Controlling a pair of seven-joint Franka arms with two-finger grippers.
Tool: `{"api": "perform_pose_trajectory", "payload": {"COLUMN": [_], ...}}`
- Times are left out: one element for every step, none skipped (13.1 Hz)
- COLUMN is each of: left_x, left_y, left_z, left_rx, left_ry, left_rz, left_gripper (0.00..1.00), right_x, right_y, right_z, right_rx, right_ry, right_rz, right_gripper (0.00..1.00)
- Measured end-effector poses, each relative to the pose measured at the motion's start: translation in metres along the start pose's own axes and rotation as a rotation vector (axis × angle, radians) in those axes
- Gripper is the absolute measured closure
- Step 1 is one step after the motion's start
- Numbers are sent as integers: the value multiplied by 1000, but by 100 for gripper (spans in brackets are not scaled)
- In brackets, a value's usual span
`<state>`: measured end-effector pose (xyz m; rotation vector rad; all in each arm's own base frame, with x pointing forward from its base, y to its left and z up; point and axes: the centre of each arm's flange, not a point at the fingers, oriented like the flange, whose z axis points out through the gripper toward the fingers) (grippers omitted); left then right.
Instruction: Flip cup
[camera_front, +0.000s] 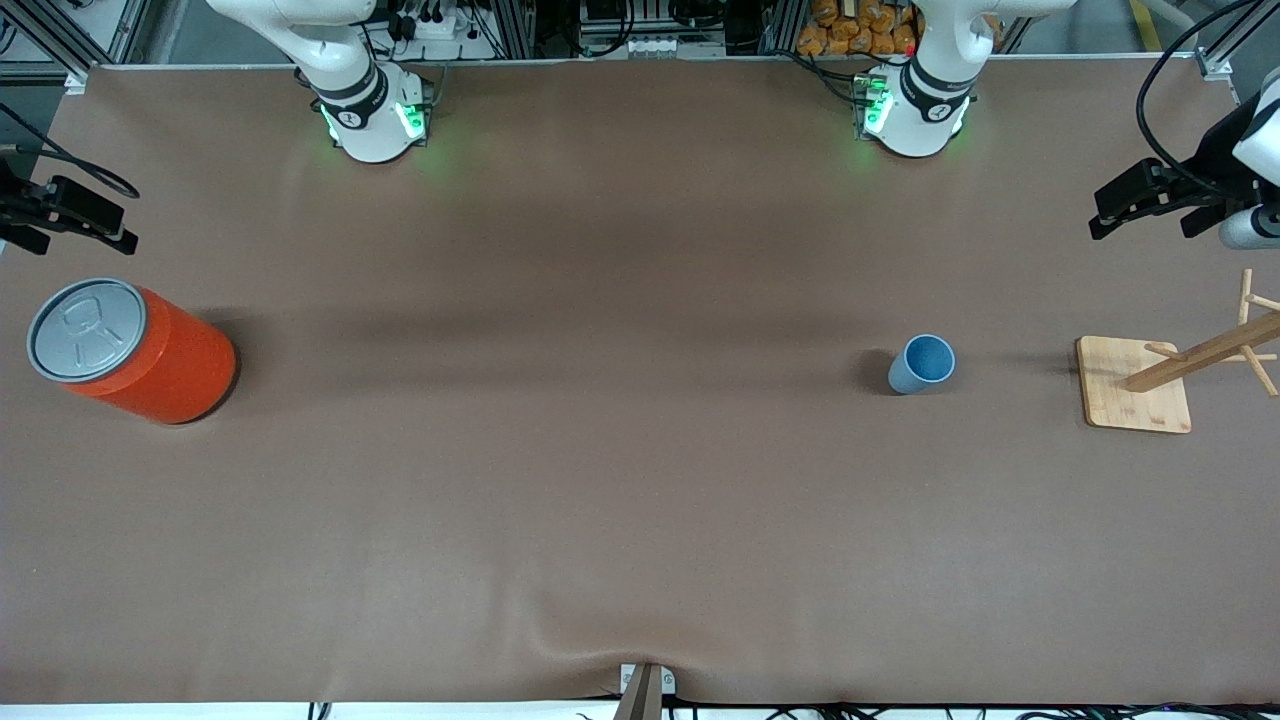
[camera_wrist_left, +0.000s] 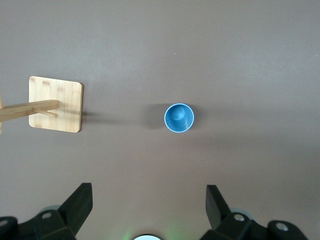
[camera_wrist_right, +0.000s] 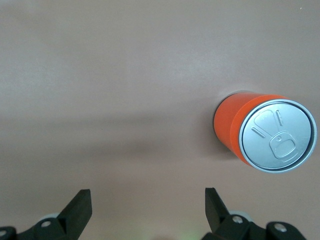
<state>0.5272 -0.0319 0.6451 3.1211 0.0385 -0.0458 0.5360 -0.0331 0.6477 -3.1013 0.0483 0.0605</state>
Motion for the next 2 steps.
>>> {"api": "perform_pose_trajectory", "payload": {"left_x": [1,1], "left_y": [1,1], "left_z": [1,2], "left_rx": [0,1], "left_ry": [-2,-3], "left_rz": [1,1], "left_gripper": [0,0], "right_x": [0,0], "right_y": [0,0], "right_z": [0,0], "right_rx": [0,0], "right_ry": [0,0], "right_rz": [0,1], "right_gripper": [0,0]}}
